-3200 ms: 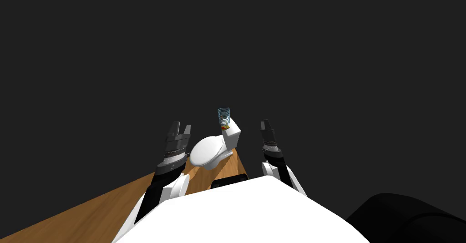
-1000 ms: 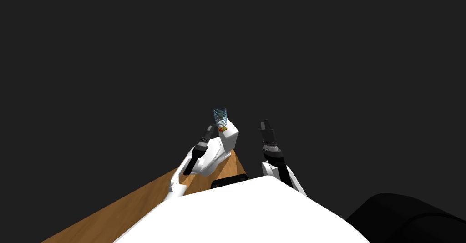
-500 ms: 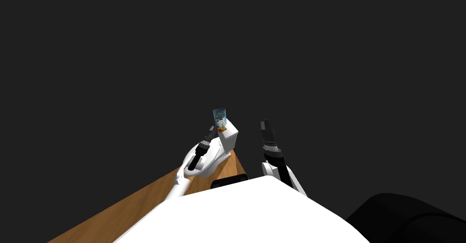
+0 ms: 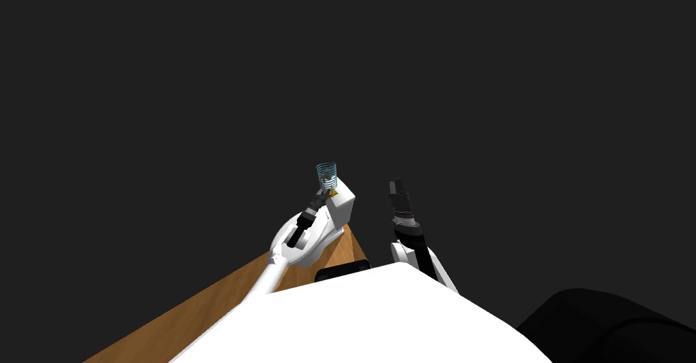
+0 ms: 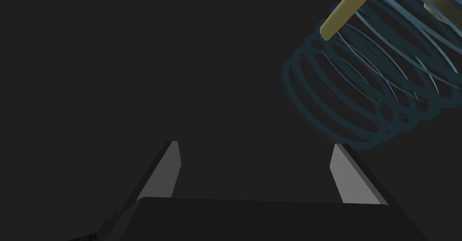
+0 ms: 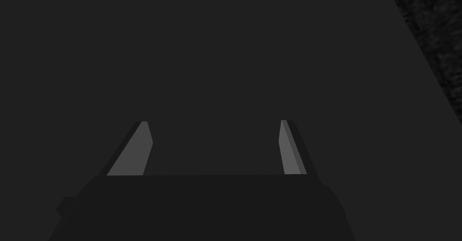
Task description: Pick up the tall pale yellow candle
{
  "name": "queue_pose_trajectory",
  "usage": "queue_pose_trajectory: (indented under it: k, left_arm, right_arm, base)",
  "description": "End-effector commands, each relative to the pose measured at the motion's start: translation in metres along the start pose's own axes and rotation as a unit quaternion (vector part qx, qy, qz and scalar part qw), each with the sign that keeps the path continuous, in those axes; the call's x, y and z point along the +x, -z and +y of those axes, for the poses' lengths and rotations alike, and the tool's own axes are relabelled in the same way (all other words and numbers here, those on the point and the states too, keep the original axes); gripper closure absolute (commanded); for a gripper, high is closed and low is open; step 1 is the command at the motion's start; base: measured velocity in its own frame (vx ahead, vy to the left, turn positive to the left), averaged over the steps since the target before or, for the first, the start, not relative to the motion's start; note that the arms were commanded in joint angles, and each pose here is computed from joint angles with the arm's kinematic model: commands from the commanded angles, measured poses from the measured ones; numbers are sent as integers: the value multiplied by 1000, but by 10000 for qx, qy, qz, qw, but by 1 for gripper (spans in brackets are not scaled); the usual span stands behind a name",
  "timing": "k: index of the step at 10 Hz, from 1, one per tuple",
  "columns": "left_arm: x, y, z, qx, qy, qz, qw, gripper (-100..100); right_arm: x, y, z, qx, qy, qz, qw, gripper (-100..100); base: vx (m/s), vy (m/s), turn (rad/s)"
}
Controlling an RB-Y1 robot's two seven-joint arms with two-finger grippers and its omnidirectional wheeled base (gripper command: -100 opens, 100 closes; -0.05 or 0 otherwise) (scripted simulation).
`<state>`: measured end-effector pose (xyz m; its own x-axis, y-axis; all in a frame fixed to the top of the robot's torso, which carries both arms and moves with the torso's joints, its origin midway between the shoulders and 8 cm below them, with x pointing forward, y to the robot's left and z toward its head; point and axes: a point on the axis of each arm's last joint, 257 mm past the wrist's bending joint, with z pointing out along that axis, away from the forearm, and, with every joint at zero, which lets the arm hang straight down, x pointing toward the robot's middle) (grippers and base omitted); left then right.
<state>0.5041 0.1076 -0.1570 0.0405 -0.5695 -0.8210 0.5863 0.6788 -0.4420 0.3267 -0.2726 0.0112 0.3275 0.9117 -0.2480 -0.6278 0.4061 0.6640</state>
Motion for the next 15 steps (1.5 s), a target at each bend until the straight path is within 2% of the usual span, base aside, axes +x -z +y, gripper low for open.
queue_pose_trajectory:
  k: [1,2,3,4,6,7,8,9,10,11,12,13,15]
  left_arm:
    - [12,-6,4,30,-205,173,9996,-100]
    - [15,-4,7,-6,-195,208,9996,-100]
    - [23,-9,10,37,-377,340,9987,-100]
    - [26,-7,13,9,-369,369,9986,-100]
    - [41,-15,20,80,-732,635,9953,-100]
    - [45,-13,24,36,-719,682,9951,-100]
    - [51,-17,27,86,-901,792,9927,-100]
    - [54,-15,30,48,-890,833,9925,-100]
    - [61,-17,35,75,-1062,960,9897,-100]
    - [62,-16,37,59,-1057,977,9896,-100]
    - [69,-17,43,69,-1219,1114,9862,-100]
    - [69,-17,43,69,-1219,1114,9862,-100]
    - [79,-20,54,105,-1528,1343,9790,-100]
  right_arm:
    - [0,0,0,0,0,0,10000,0]
    - [0,0,0,0,0,0,10000,0]
    - [0,0,0,0,0,0,10000,0]
    - [0,0,0,0,0,0,10000,0]
    - [0,0,0,0,0,0,10000,0]
    - [0,0,0,0,0,0,10000,0]
    - [0,0,0,0,0,0,10000,0]
    - [0,0,0,0,0,0,10000,0]
    - [0,0,0,0,0,0,10000,0]
    - [0,0,0,0,0,0,10000,0]
    - [0,0,0,0,0,0,10000,0]
    - [0,0,0,0,0,0,10000,0]
    - [0,0,0,0,0,0,10000,0]
  base:
    - [9,10,-39]
    - [8,9,-24]
    - [9,9,-48]
    - [7,9,-24]
    - [10,12,-56]
    - [10,13,-31]
    - [7,12,-34]
    - [5,9,-25]
    - [6,9,-45]
    - [6,8,-22]
    - [5,7,-30]
    - [5,8,-22]
    - [8,11,-50]
